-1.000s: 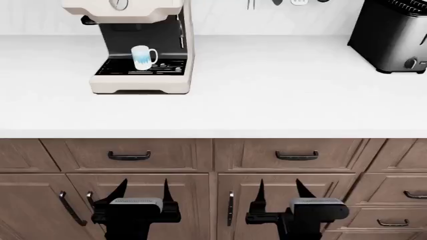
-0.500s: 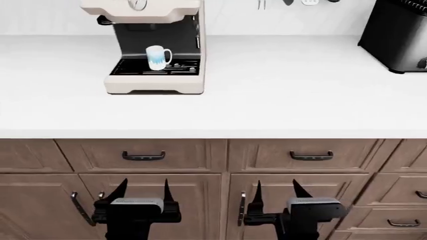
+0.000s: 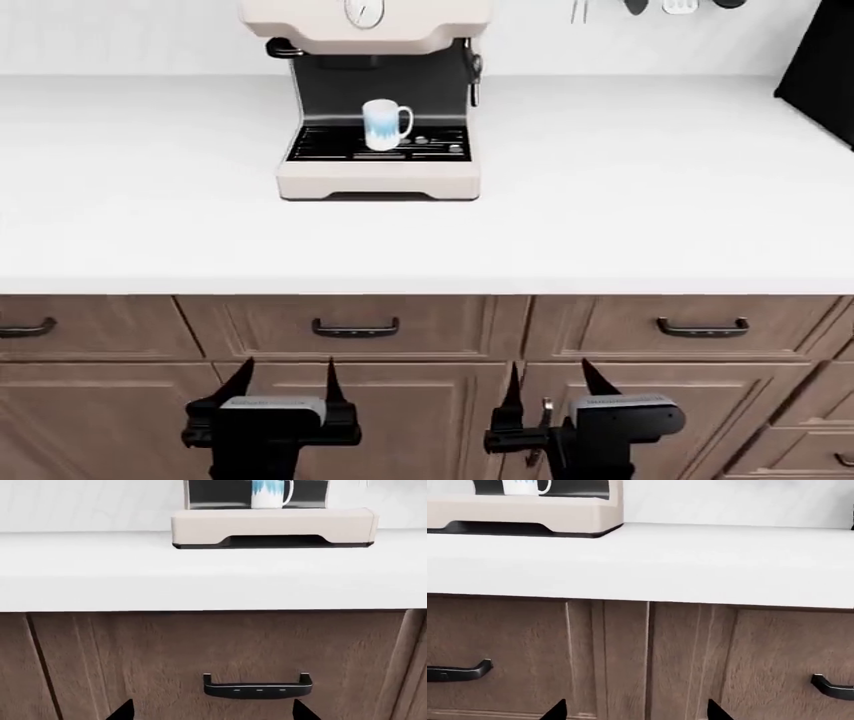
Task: Press the button on the coffee machine to serve coffee.
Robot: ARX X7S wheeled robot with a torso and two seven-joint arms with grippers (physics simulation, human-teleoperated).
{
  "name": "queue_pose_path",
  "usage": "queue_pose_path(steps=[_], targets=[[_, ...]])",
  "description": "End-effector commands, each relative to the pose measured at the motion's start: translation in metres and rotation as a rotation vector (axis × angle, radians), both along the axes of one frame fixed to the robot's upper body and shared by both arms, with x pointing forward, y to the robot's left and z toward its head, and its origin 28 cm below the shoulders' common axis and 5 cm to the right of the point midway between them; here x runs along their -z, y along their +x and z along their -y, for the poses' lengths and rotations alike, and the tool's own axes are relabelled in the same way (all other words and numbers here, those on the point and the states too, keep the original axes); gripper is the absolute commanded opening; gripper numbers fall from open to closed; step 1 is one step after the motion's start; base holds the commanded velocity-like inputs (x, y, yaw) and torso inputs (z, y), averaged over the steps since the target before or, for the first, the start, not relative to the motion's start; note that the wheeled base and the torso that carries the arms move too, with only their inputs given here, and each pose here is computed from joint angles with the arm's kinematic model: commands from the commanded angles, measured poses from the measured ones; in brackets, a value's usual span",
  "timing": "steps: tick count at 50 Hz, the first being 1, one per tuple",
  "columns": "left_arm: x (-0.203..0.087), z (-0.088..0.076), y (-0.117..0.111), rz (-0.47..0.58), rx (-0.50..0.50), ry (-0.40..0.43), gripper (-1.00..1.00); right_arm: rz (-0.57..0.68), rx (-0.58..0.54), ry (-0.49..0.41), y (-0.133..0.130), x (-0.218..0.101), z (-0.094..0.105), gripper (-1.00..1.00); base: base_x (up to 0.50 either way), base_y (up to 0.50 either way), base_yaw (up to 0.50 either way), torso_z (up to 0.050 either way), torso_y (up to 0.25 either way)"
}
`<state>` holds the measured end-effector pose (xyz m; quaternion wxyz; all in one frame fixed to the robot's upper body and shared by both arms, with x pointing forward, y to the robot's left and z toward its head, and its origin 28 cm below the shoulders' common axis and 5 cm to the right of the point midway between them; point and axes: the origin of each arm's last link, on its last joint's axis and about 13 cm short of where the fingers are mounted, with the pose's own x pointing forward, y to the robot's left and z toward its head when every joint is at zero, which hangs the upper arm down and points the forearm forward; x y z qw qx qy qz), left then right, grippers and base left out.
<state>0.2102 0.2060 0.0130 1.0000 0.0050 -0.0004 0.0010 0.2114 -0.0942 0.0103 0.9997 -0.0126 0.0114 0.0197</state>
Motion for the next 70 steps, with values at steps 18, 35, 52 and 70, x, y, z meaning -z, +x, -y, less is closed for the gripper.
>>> queue_pose_path(steps=[18,35,52,70], targets=[[0.0006,-0.0021,0.0008,0.019,-0.008,0.012,1.00,0.001,0.015,0.008,0.0000,-0.0001,0.0013,1.00,0.02,0.04,0.00,0.000,0.000],[-0.0034,-0.0014,0.0003,0.060,-0.006,0.001,1.00,0.003,0.012,0.007,-0.0002,-0.0009,0.0015,1.00,0.00,0.00,0.00,0.043,0.000],[-0.0043,-0.0005,0.0011,0.076,-0.007,0.026,1.00,0.008,0.010,0.010,-0.0011,-0.0011,0.0013,1.00,0.00,0.00,0.00,0.050,0.000],[-0.0039,-0.0011,0.0013,0.035,-0.007,0.000,1.00,0.031,0.016,-0.012,-0.0001,-0.0026,0.0009,1.00,0.00,0.00,0.00,0.015,0.000]])
